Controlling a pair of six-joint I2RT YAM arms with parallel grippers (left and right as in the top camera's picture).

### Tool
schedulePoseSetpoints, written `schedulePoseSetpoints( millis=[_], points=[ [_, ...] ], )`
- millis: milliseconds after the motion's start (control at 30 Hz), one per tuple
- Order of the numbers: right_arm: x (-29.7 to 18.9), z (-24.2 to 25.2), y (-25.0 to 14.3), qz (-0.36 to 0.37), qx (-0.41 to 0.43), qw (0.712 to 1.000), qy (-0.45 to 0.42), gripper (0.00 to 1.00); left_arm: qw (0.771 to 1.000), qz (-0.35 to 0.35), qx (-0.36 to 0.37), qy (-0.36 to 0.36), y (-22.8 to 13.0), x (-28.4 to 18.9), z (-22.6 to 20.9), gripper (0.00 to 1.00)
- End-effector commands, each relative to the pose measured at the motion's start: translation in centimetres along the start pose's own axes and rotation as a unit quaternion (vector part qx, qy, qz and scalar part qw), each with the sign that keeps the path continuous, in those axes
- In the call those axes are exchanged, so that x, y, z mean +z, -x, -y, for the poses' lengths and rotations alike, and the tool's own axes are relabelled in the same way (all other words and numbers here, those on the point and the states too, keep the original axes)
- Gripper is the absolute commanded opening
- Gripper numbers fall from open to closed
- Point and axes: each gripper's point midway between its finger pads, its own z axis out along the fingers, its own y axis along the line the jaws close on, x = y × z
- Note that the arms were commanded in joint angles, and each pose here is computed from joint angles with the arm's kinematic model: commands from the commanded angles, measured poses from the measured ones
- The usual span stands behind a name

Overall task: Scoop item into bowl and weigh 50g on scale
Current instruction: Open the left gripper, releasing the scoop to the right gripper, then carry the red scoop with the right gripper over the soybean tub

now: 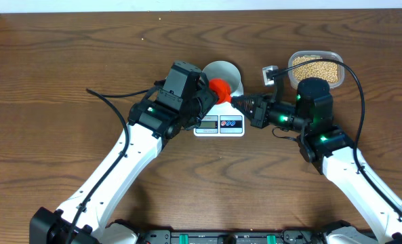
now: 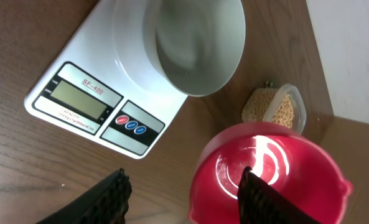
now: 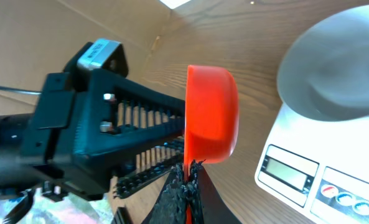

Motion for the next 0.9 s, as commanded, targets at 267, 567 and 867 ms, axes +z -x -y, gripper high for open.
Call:
schedulePoseSetpoints(
  millis=[267, 567, 867],
  points=[
    [-0.5, 4.1, 0.1, 0.019, 0.007, 0.993, -0.117, 0.01, 0.996, 0.016, 0.072, 0.051, 0.5, 0.0, -2.2, 0.62],
    [-1.1, 5.3, 0.1, 0.012, -0.01, 0.991, -0.134, 0.01, 0.973, 0.001, 0.198, 0.115, 0.4, -0.1, -5.1, 0.65],
    [-3.2, 6.2, 1.7, 0.005, -0.008, 0.986, -0.167, 0.01, 0.944, -0.014, 0.309, 0.116, 0.4, -0.1, -5.2, 0.74]
  ],
)
